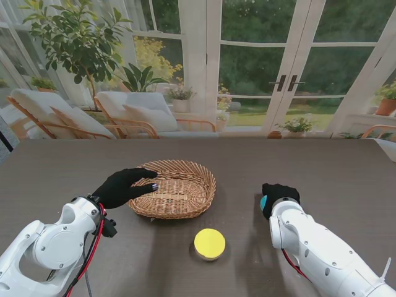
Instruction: Stack culture dishes into a storage basket
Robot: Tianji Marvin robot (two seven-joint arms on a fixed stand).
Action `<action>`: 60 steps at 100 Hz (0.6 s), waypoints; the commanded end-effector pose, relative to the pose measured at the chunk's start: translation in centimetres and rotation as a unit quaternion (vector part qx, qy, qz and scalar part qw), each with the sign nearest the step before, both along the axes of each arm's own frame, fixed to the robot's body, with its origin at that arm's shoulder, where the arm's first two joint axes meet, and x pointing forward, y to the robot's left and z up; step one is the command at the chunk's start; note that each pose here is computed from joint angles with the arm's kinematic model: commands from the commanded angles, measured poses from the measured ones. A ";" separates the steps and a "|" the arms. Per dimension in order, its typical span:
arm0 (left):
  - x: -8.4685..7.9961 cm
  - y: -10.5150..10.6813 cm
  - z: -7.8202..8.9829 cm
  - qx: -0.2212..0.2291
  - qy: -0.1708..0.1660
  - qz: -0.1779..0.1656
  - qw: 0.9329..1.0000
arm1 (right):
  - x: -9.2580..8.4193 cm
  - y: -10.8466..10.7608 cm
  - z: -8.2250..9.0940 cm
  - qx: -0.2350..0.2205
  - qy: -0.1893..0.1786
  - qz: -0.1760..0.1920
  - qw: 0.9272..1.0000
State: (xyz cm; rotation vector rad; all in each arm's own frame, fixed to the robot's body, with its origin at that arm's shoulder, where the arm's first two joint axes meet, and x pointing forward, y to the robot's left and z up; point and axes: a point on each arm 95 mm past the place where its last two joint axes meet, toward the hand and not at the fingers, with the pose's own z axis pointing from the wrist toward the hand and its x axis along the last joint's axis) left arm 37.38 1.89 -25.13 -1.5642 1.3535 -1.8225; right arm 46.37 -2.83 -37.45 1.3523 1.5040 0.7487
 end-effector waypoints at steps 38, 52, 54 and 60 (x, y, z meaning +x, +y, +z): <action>-0.2 -0.1 0.0 0.001 0.005 -0.006 1.000 | -2.1 2.2 2.2 0.033 0.004 0.059 0.998; -0.2 -0.1 0.0 0.001 0.005 -0.006 1.000 | -3.0 3.6 3.5 0.049 0.001 0.089 0.995; -0.2 -0.1 0.0 0.001 0.005 -0.005 1.000 | -3.1 3.7 3.7 0.051 0.001 0.093 0.994; -0.2 0.0 0.0 0.000 0.005 -0.005 1.000 | -3.6 4.3 4.2 0.058 0.002 0.107 0.993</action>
